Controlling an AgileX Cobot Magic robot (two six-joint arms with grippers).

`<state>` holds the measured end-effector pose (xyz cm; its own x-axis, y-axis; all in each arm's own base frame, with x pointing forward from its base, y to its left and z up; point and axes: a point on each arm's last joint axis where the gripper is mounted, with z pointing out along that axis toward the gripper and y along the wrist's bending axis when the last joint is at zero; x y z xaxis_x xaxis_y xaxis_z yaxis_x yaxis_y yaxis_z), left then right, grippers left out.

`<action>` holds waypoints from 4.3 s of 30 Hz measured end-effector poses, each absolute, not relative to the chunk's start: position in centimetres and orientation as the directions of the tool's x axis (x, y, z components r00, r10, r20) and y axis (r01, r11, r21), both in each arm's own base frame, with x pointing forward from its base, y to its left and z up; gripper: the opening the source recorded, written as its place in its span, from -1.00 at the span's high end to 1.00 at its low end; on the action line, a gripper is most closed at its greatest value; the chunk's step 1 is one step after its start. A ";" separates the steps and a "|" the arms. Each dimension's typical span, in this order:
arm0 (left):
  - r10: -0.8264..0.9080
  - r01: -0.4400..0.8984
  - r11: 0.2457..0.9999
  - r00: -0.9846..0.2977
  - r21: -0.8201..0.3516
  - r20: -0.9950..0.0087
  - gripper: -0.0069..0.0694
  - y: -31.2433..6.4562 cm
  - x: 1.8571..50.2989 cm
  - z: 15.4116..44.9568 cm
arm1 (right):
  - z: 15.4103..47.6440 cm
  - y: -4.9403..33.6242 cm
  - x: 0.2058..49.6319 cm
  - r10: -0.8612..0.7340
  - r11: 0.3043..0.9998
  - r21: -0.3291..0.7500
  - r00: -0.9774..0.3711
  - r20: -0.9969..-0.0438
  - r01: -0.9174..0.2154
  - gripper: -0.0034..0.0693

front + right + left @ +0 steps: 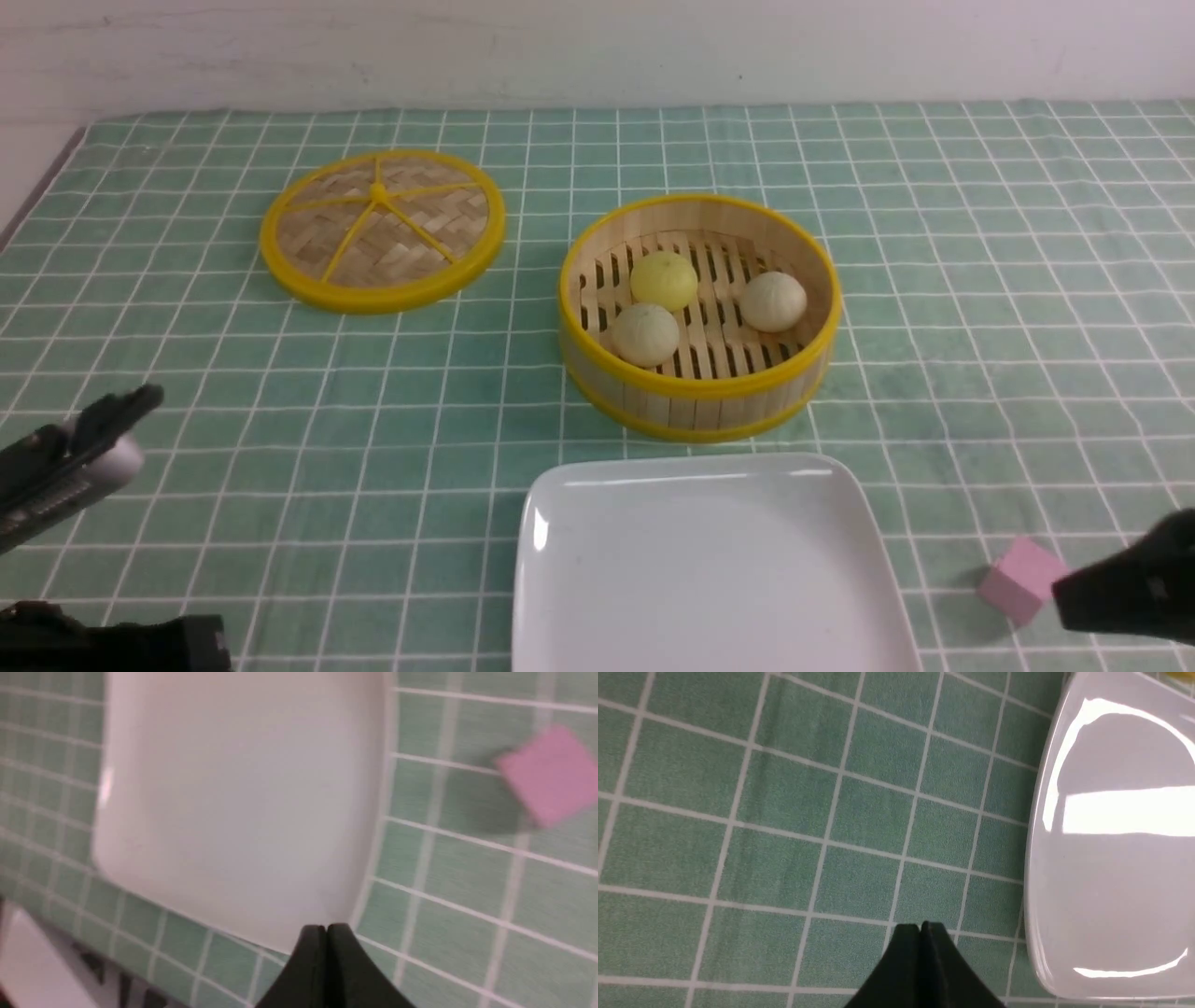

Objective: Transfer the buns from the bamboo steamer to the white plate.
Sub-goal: 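Reach toward a bun in the bamboo steamer with the right gripper, then move the steamed bun from the bamboo steamer onto the white plate with the right gripper, then reach into the bamboo steamer and grasp a bun with the left gripper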

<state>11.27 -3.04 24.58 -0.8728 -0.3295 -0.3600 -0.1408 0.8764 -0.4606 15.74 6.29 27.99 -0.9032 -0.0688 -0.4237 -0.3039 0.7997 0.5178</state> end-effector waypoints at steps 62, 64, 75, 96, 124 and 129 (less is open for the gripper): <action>-0.329 -0.149 0.871 -0.884 -0.468 -0.331 0.63 -3.1 12.8 23.8 | 21.4 19.7 24.4 -0.357 0.866 0.184 -0.833 -0.422 -0.464 0.78; -0.331 -0.149 0.871 -0.882 -0.468 -0.335 0.62 -3.1 12.8 23.9 | 19.7 19.6 24.5 -0.350 0.874 0.178 -0.839 -0.417 -0.453 0.68; -0.346 -0.150 0.870 -0.865 -0.470 -0.364 0.54 -3.0 13.1 24.0 | 24.9 19.4 23.9 -0.345 0.855 0.195 -0.807 -0.480 -0.481 -0.51; -0.136 0.037 0.871 -0.940 -0.490 -0.313 0.82 -7.4 22.8 28.7 | 30.4 6.7 11.1 -0.494 0.855 -0.113 -0.732 -0.469 -0.505 0.95; 0.140 0.239 0.951 -0.899 -0.197 -0.415 0.03 -27.3 41.6 21.8 | 28.8 6.4 10.6 -0.481 0.851 -0.103 -0.687 -0.545 -0.514 0.92; 0.145 0.236 0.953 -0.906 -0.190 -0.399 0.65 -27.5 41.9 20.7 | 28.8 6.4 10.5 -0.481 0.852 -0.102 -0.688 -0.544 -0.514 0.91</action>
